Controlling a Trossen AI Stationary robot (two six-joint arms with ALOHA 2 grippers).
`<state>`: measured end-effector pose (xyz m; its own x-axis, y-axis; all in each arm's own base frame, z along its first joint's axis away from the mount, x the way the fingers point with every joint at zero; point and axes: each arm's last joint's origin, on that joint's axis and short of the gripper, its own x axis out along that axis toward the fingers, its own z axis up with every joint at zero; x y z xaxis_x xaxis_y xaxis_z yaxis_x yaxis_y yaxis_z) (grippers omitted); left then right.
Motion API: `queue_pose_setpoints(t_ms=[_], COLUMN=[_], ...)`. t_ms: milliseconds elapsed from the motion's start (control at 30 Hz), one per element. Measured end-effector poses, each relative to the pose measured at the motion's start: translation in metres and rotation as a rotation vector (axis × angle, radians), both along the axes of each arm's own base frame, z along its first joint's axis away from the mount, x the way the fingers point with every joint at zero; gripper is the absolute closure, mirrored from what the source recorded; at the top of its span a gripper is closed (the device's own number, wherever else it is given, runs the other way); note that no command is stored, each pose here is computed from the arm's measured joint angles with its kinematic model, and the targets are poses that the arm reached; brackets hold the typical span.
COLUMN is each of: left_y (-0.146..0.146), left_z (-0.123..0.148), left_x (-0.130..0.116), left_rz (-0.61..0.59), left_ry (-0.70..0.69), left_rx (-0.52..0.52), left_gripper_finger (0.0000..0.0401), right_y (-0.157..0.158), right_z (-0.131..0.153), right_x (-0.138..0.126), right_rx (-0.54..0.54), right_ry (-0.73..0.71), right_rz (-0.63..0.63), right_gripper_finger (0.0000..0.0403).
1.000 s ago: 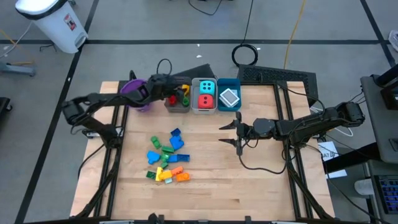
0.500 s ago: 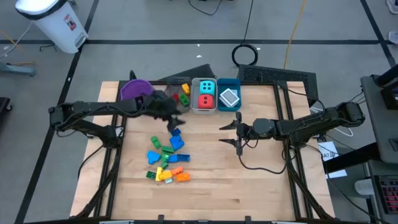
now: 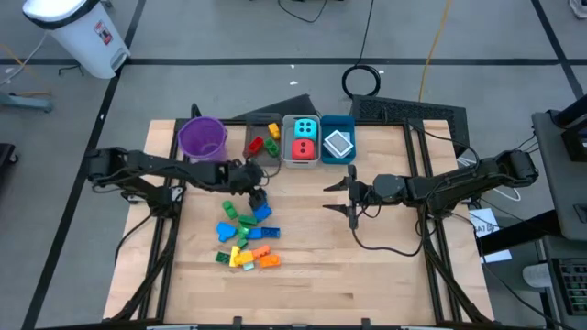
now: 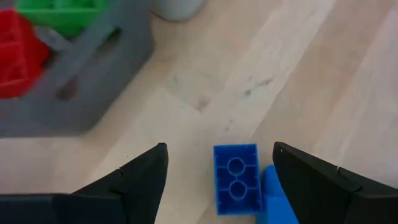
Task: Pick & Place Toys
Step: Put the green game piece into the black bin
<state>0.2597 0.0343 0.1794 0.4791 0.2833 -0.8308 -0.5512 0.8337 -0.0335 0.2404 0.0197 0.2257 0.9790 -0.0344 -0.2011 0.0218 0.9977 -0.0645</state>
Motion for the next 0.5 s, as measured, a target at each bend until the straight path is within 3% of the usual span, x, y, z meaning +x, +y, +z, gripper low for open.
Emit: queue_pose_setpoints(t_ms=[267, 500], left_y=[-0.003, -0.003], left_z=[-0.035, -0.049], left_x=[0.008, 0.011], left_rz=[0.044, 0.063], left_ry=[0.132, 0.18], left_rx=[-0.039, -0.05], left_gripper_finger=[0.0105, 0.0105], right_y=[0.0, 0.0], right_z=[0.0, 0.0], right_x=[0.0, 0.0], right_rx=[0.0, 0.0], right_ry=[0.002, 0.001], right_rz=[0.0, 0.0], right_gripper_finger=[0.0202, 0.0202])
